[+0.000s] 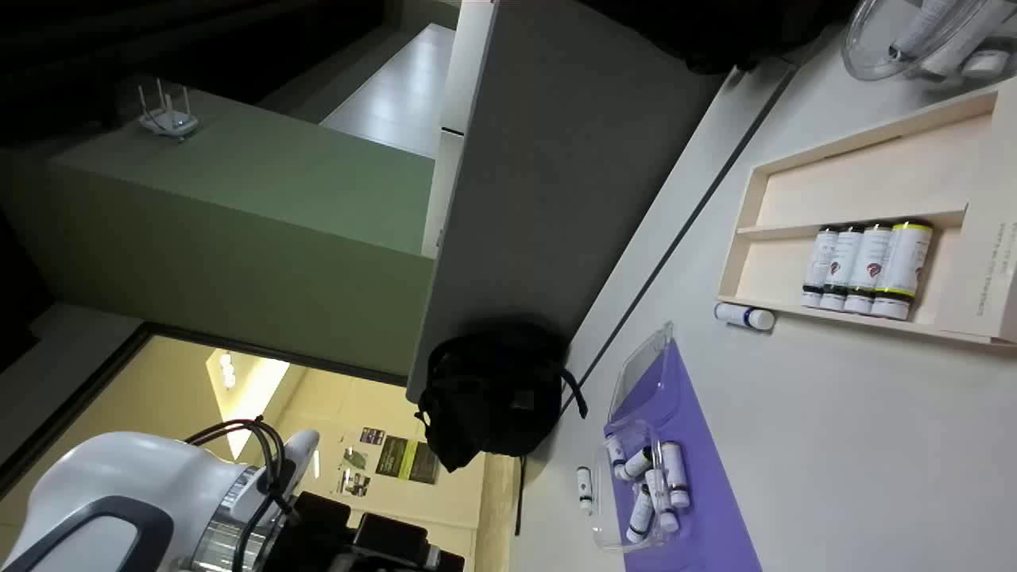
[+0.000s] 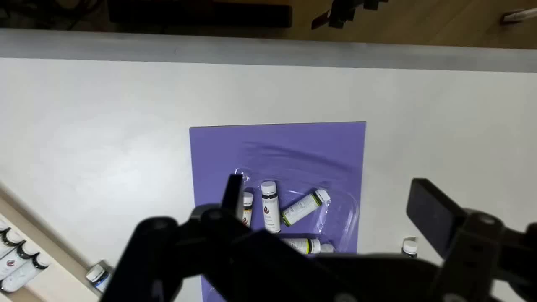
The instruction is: Take a bottle from the table and put it in the bowl
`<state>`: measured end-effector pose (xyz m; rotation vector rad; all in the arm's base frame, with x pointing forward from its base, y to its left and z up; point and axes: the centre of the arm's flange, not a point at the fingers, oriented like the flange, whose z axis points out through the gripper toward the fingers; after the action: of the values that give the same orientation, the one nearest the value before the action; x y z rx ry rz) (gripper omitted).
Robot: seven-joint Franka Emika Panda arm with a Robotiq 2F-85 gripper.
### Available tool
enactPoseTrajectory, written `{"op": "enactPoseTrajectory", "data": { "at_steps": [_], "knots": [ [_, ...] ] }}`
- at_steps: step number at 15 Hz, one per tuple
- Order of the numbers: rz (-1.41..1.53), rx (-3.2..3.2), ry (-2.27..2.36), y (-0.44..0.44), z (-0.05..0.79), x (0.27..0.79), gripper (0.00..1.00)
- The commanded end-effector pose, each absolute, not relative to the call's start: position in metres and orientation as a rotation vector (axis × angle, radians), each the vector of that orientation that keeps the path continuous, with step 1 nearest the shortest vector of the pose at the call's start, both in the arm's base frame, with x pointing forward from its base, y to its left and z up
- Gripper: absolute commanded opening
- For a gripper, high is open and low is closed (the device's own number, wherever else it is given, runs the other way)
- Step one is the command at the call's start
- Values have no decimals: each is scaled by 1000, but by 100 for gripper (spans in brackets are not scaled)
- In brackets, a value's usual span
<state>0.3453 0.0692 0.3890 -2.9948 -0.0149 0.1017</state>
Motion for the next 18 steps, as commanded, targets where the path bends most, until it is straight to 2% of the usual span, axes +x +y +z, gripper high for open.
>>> {"op": "enactPoseTrajectory", "data": {
  "at_steps": [1, 9, 13, 18],
  "knots": [
    [102, -2995, -15, 69, 389, 345, 100],
    [102, -2995, -15, 69, 389, 345, 100],
    [59, -3030, -3, 110, 378, 426, 100],
    [-40, -3080, 10, 176, 378, 497, 100]
  ]
}}
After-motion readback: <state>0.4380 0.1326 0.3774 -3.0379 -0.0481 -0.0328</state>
